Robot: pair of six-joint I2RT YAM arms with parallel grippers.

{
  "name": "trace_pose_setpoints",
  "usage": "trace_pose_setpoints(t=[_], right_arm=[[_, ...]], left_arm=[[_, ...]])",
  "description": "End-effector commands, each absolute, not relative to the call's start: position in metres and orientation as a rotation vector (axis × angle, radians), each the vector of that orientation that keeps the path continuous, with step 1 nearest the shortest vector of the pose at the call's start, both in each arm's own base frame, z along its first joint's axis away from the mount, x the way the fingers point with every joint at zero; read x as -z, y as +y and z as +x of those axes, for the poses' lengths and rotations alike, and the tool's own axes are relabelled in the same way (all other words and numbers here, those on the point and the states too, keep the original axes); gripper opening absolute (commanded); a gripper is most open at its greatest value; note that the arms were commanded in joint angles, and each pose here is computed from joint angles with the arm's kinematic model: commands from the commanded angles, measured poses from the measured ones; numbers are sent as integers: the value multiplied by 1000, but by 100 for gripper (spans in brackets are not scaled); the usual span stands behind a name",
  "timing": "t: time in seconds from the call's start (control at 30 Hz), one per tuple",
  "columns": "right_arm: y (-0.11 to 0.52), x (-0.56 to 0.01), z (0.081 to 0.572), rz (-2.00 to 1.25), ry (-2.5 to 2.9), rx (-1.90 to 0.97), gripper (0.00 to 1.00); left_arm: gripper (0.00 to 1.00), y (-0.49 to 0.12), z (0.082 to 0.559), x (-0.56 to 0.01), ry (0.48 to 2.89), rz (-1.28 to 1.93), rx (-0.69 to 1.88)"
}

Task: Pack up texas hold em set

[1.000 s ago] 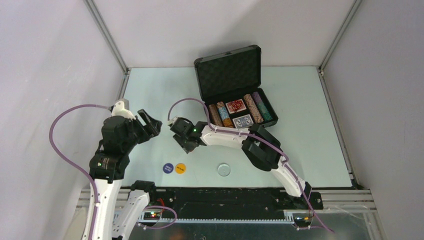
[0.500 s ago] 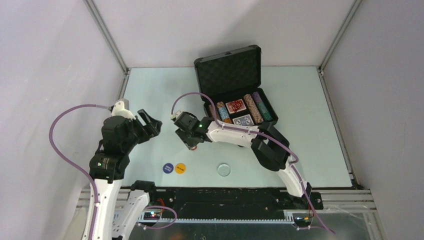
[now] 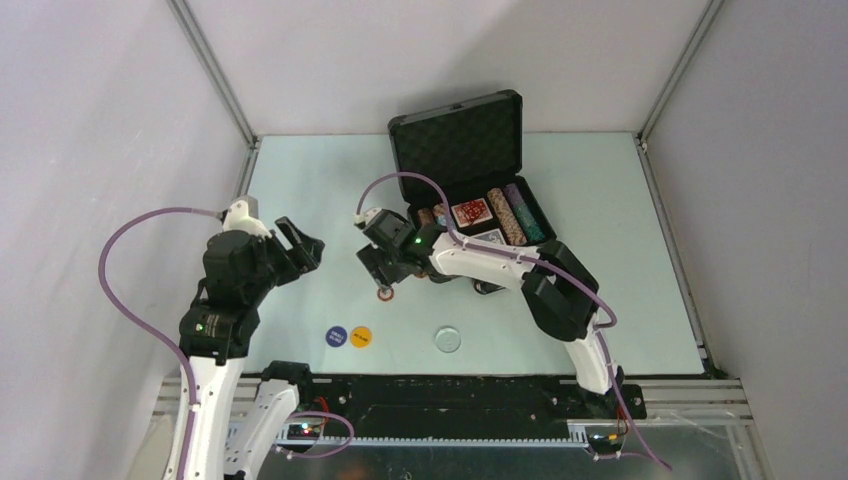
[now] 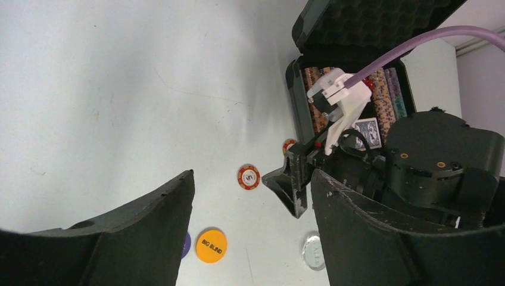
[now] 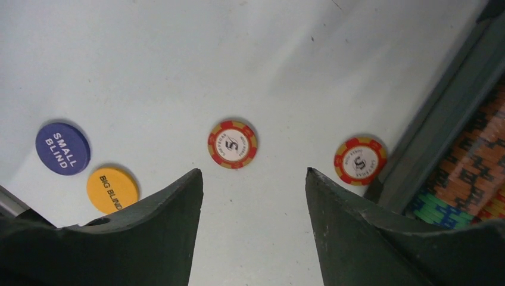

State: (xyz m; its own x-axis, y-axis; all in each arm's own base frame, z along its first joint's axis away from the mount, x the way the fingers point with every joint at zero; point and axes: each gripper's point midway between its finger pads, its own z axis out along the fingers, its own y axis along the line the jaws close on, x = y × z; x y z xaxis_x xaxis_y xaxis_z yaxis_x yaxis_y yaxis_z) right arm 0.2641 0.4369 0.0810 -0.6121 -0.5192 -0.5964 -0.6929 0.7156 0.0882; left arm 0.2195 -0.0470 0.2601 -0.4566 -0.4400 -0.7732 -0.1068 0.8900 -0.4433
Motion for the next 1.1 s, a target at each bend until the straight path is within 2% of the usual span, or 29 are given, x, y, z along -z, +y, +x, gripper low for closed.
trace_pose_setpoints(t=[0.0,0.27,0.5,0.87,1.07], right_arm=[[463,-77,256,-953,2374,-507,69],[473,-43,252,-982,2437,-468,72],[462,-22,252,-994,2472,-381,69],[448,-17,252,-1019,2487,-286,59],[446,-12,252,-1035,2489,-260,48]], left_arm=[[77,-50,223,-264,2001,-402,442],[77,-50,222,-265,1999,-397,443],[77,-50,223,-264,2002,-397,442],[77,-51,222,-267,1996,-392,447],[77,-51,223,-266,1999,-391,447]])
